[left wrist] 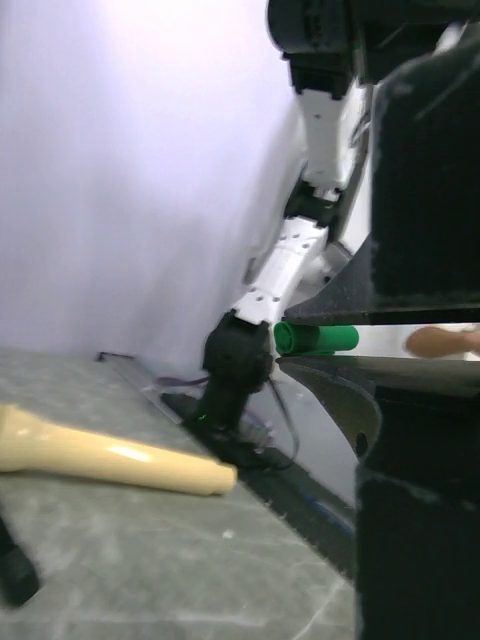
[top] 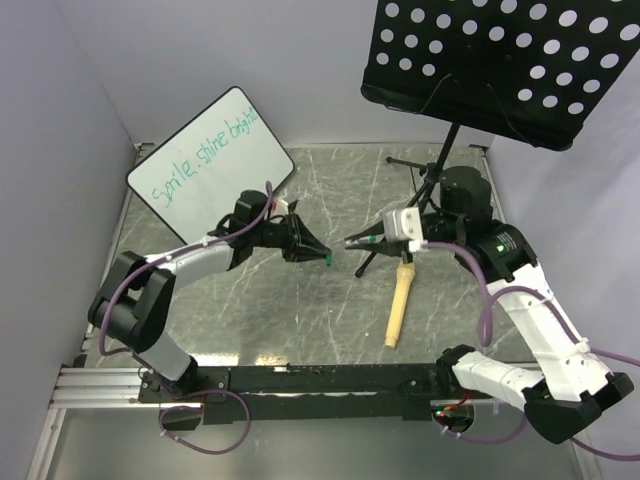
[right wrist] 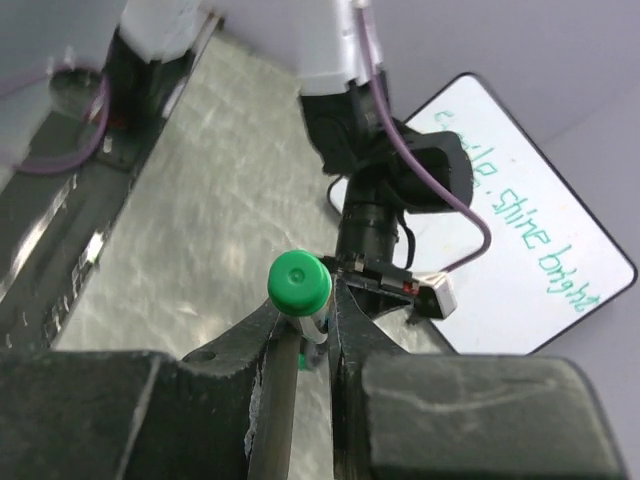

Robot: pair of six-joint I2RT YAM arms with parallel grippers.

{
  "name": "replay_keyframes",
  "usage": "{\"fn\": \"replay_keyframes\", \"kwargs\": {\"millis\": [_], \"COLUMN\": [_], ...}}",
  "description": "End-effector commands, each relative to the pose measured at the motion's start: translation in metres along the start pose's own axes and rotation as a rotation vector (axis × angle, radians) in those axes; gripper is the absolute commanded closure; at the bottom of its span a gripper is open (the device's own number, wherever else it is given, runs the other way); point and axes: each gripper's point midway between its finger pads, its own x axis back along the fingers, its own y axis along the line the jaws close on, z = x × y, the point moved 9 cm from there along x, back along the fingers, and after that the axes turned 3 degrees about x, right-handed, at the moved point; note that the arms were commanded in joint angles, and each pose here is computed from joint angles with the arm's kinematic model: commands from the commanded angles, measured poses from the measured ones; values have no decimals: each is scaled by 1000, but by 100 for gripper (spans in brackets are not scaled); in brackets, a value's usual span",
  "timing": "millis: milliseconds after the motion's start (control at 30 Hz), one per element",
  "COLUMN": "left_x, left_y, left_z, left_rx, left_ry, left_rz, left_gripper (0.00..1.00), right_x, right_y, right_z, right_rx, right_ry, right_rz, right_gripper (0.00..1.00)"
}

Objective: Write a sentence on the whiteboard
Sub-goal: Insert the pen cap into the whiteboard marker.

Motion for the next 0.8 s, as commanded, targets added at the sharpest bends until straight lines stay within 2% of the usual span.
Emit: {"fn": "replay_keyframes", "kwargs": {"millis": [0,67,167,500,767], "left_x": [-6,-14,-21,-31,-29], "left_y": [-16,-13,-17,-24,-25], "left_z": [28,38,43,43,45], "left_rx": [-21,21,15,37,83], "left_ry": [234,314,341,361,356], "left_rz": [148,145,148,129,148], "left_gripper": [99,99,99,98,99], "right_x": [-1,-7,-16,-31,-42], "right_y": [21,27,35,63,71], "right_z": [-1,-5,1,16,21], "right_rx": [214,282,326,434,512], "right_ry": [46,48,99,252,376], "right_rz": [-161,-205,-264,-420,-470], "right_gripper": [100,100,100,100,100]}}
